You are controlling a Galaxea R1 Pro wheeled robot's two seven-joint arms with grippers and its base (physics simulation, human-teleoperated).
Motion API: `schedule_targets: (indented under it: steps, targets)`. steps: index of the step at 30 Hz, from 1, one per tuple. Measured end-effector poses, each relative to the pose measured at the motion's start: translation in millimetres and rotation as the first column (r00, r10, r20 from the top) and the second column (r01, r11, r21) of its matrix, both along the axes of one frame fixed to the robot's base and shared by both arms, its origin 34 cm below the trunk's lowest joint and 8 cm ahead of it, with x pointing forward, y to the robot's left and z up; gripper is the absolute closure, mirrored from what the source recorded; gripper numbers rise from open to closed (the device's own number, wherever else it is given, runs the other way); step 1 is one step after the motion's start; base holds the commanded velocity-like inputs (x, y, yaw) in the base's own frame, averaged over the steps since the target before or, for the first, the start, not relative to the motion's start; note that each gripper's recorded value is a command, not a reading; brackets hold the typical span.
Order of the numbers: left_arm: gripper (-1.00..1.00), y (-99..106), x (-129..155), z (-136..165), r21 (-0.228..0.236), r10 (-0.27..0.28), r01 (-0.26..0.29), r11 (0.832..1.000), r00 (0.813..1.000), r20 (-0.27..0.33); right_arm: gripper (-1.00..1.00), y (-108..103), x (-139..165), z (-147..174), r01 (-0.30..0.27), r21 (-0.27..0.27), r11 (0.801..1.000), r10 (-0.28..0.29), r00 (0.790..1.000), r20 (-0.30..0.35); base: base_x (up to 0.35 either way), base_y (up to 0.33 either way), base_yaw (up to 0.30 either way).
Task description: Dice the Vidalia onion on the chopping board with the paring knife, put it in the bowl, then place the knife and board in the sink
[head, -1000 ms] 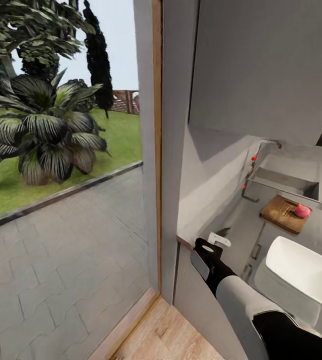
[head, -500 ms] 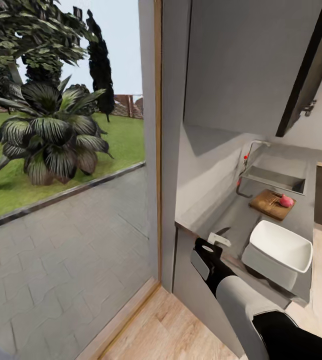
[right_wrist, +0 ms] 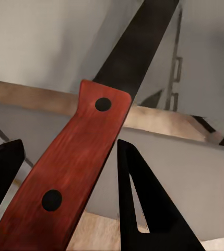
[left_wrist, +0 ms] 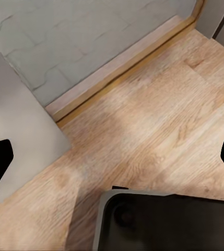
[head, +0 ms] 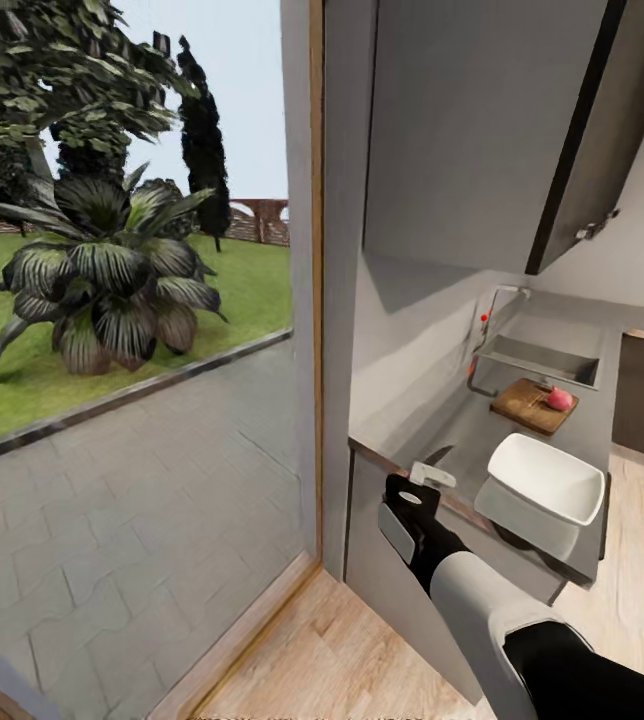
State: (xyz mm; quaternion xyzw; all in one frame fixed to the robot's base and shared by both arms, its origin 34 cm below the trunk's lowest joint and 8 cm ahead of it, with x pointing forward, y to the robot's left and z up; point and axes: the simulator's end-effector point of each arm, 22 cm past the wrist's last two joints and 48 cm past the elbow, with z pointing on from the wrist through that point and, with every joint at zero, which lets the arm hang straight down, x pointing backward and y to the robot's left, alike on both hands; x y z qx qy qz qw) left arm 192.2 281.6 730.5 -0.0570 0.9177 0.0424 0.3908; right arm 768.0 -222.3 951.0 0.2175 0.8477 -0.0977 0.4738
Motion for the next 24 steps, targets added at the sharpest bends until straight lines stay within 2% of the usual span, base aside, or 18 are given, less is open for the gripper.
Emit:
schedule_targets:
  steps: [6,9,11,13,24]
  targets:
    - [-1.0,-2,-4,-3,-0.005,0.001,-0.001,1.0,1.0,-0.008,1.0,6,4,10,-0.027,-0.019,0.999,0.027,0.999,0.02,-0.311,0.0,0.0]
    - [-1.0,-2,-4,-3,-0.006,0.001,-0.001,1.0,1.0,-0.006,1.0,8,5,14,-0.036,-0.016,0.999,0.036,0.999,0.028,-0.332,0.0,0.0]
    - [-1.0,-2,-4,-3,-0.006,0.001,-0.001,1.0,1.0,-0.005,1.0,16,9,16,-0.072,0.0,0.997,0.072,0.997,0.041,-0.334,0.0,0.0]
    - [-1.0,-2,-4,-3,-0.006,0.001,-0.001,1.0,1.0,-0.003,1.0,19,10,18,-0.084,0.006,0.996,0.084,0.995,0.046,-0.335,0.0,0.0]
    - [-1.0,-2,1,-2,-0.007,0.001,-0.001,1.0,1.0,0.014,1.0,20,10,29,-0.091,0.006,0.996,0.091,0.994,0.064,-0.311,-0.007,0.0]
